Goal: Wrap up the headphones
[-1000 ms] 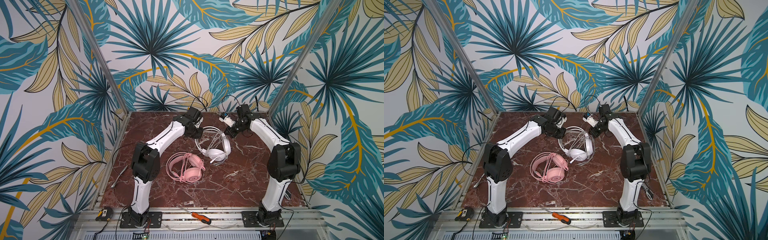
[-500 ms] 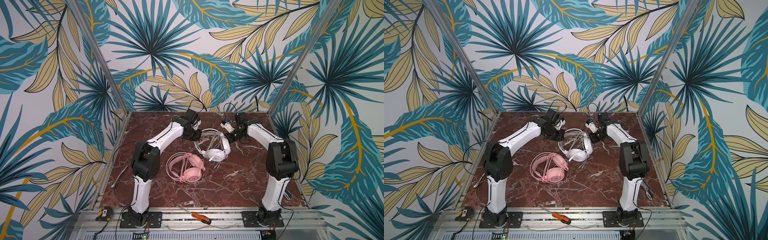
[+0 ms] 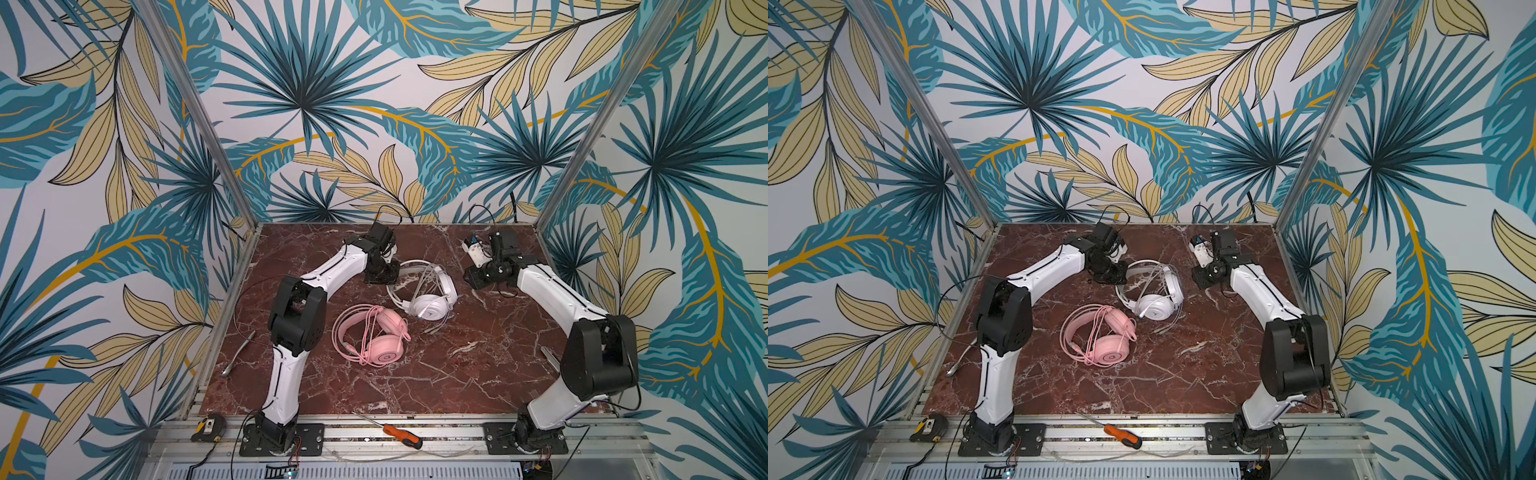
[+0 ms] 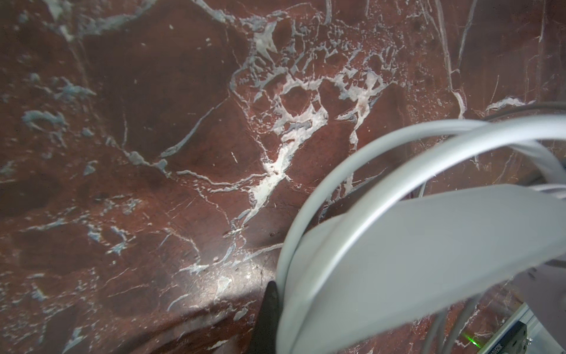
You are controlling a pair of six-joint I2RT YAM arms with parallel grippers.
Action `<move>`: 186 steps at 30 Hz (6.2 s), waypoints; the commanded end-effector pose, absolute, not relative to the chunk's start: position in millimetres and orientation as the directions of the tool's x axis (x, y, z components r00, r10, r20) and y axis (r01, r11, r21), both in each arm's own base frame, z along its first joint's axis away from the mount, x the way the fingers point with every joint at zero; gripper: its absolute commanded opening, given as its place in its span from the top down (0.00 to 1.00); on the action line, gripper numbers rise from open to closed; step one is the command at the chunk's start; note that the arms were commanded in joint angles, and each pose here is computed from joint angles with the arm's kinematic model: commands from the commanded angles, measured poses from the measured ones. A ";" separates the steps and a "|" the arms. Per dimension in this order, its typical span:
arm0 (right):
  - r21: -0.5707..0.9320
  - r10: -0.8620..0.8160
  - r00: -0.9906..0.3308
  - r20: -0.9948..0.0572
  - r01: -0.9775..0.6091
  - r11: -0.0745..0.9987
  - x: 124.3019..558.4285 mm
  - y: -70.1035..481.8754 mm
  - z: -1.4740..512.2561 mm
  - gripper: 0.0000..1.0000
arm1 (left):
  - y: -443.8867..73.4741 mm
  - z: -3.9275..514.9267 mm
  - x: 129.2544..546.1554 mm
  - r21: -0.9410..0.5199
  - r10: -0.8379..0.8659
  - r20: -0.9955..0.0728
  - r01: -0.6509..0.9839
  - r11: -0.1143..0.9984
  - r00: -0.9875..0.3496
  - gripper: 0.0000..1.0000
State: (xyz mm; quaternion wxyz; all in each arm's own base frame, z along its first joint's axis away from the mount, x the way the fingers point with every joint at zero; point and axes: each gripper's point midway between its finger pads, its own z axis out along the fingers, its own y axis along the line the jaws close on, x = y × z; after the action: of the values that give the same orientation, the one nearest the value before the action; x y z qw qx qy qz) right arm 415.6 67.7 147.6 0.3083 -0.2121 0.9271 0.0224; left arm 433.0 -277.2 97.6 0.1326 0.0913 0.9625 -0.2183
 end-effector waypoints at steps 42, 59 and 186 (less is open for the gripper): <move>-0.371 -0.944 0.321 -0.077 -0.888 -0.272 279.4 184.2 68.8 0.41 | -252.9 58.2 471.6 -0.324 -0.223 -0.233 -0.140 0.936 -0.947 1.00; -0.331 -0.938 0.343 0.047 -0.881 -0.338 328.8 189.4 27.1 0.47 | -251.2 53.4 473.9 -0.313 -0.214 -0.231 -0.136 0.940 -0.949 1.00; -0.066 -0.899 0.012 -0.438 -0.998 0.018 290.1 210.0 54.0 0.95 | -294.6 2.1 472.3 -0.358 -0.201 -0.121 -0.146 0.922 -0.972 1.00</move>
State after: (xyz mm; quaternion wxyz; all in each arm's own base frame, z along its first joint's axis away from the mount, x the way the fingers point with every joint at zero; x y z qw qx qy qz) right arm 301.5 213.1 65.2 0.2213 -0.6730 0.6935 0.1308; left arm 477.3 -289.1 32.0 0.1005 -0.0872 0.9745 -0.1805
